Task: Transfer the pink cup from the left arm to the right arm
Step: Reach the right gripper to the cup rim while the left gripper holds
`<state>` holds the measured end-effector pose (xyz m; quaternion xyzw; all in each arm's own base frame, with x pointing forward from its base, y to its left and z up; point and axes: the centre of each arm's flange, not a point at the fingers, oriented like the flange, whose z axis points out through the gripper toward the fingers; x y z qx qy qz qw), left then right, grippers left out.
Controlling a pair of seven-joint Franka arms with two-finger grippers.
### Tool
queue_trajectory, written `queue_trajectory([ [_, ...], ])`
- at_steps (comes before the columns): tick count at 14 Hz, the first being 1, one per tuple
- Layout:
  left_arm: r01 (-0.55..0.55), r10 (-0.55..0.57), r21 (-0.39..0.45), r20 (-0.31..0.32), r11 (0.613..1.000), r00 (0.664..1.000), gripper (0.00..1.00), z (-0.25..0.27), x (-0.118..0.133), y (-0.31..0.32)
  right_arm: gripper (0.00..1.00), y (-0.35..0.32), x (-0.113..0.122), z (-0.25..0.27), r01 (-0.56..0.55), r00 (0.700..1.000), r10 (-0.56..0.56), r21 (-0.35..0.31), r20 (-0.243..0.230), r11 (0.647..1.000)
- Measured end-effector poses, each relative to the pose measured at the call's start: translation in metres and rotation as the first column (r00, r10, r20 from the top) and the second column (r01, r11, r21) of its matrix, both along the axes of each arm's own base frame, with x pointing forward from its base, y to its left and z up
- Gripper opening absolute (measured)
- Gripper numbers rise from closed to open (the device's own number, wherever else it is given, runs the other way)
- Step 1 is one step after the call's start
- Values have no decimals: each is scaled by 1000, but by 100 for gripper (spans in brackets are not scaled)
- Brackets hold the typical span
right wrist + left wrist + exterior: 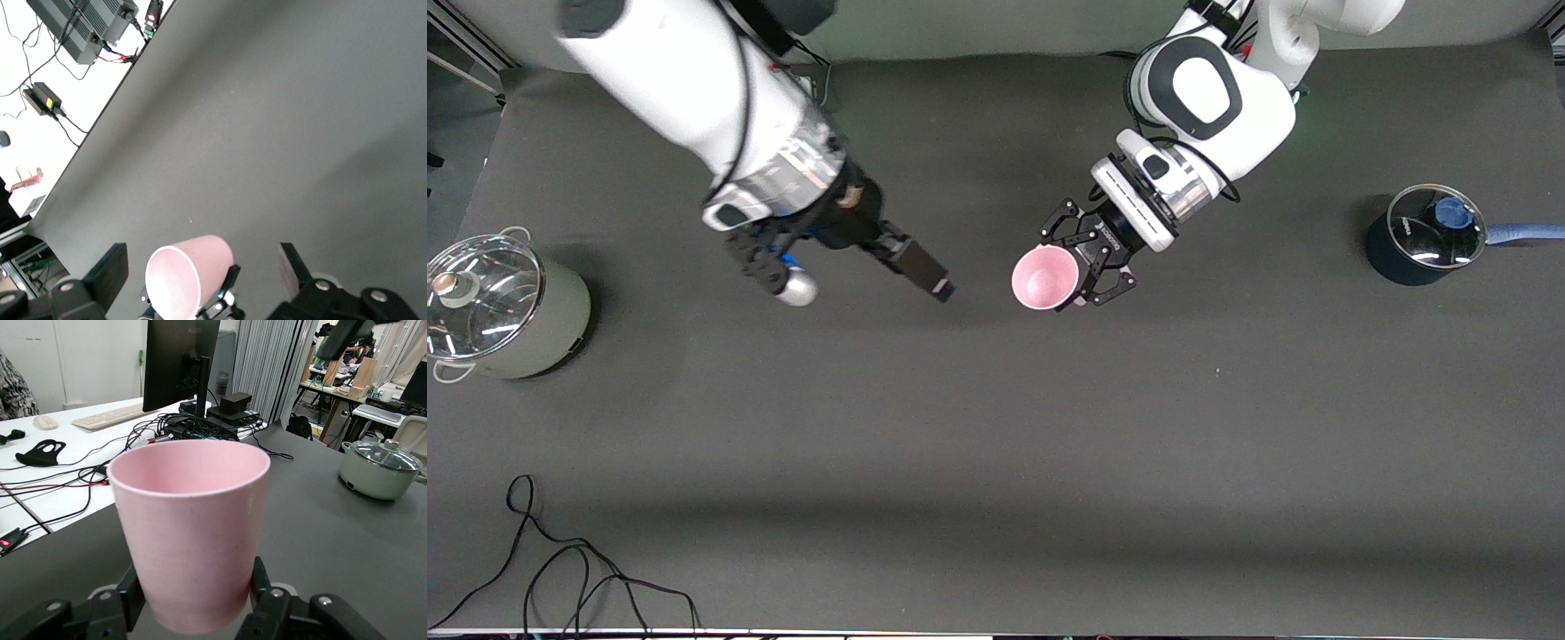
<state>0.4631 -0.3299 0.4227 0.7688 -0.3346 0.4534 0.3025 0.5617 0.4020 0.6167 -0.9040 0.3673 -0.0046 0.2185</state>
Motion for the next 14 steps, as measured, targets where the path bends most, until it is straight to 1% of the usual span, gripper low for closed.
queue_trajectory([
  [3,-1,1,2,-2,1000,1000,65,-2,1,0,99,49,-15,-22,83,996,-83,-35,-16,996],
  [6,-3,3,4,-4,1000,1000,65,-3,1,0,99,76,-14,-42,155,988,-156,-59,-19,986],
  [8,-3,3,4,-4,1000,1000,65,-3,2,0,99,79,-9,-50,160,987,-162,-63,-22,985],
  [11,-4,4,4,-3,1000,1000,65,-3,2,0,98,81,-8,-55,159,987,-161,-69,-28,985],
  [14,-5,5,5,-4,1000,1000,65,-3,2,1,98,94,-19,-69,122,990,-128,-102,-54,987],
])
